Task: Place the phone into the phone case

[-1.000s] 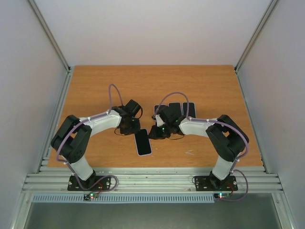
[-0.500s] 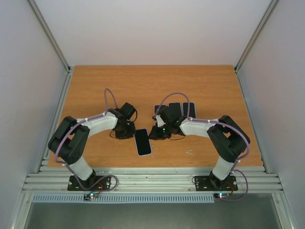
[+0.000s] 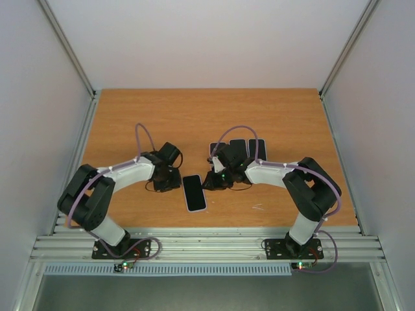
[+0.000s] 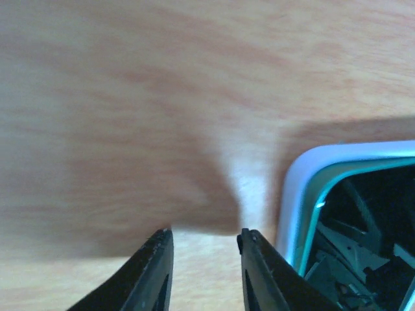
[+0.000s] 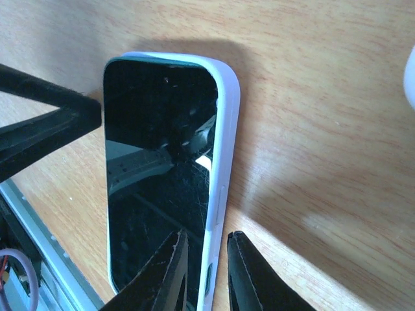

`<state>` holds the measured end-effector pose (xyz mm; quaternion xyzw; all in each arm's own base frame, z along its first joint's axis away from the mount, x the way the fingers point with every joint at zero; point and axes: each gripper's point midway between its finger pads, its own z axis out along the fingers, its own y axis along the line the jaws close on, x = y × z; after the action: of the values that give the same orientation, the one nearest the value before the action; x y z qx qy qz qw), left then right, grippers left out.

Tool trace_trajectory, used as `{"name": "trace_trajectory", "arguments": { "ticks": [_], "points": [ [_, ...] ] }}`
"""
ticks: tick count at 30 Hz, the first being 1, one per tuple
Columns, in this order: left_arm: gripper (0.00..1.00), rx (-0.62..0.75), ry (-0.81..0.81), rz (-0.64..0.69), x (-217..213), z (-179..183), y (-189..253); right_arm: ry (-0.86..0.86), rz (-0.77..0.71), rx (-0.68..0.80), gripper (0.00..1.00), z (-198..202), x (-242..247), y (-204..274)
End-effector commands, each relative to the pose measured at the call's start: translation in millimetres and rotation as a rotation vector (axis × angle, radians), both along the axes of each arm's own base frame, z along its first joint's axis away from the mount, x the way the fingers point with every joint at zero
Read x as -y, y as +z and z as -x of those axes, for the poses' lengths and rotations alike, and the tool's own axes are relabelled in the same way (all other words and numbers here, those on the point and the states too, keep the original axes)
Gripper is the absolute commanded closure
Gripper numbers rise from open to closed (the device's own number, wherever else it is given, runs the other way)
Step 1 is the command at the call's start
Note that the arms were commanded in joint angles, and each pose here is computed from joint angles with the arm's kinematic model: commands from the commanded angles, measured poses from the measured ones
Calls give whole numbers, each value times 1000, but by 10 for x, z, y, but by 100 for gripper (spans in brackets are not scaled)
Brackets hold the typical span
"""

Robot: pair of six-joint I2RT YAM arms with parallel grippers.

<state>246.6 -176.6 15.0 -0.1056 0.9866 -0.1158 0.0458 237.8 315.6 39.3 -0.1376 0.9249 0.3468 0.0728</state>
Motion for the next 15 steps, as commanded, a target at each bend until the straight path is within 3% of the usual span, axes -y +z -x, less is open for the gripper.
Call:
{"name": "trace_trajectory", "arguments": {
  "ticks": [1, 6, 10, 15],
  "points": [
    [63, -50, 83, -6, -224, 259, -61, 32, 12, 41, 80, 31, -5, 111],
    [40, 11, 97, 177, 11, 248, 109, 29, 49, 58, 77, 44, 56, 125],
    [36, 39, 84, 324, 284, 231, 198, 25, 93, 61, 76, 58, 132, 110],
    [34, 11, 44, 401, 582, 305, 123, 5, 136, 69, 75, 73, 242, 145]
  ]
}}
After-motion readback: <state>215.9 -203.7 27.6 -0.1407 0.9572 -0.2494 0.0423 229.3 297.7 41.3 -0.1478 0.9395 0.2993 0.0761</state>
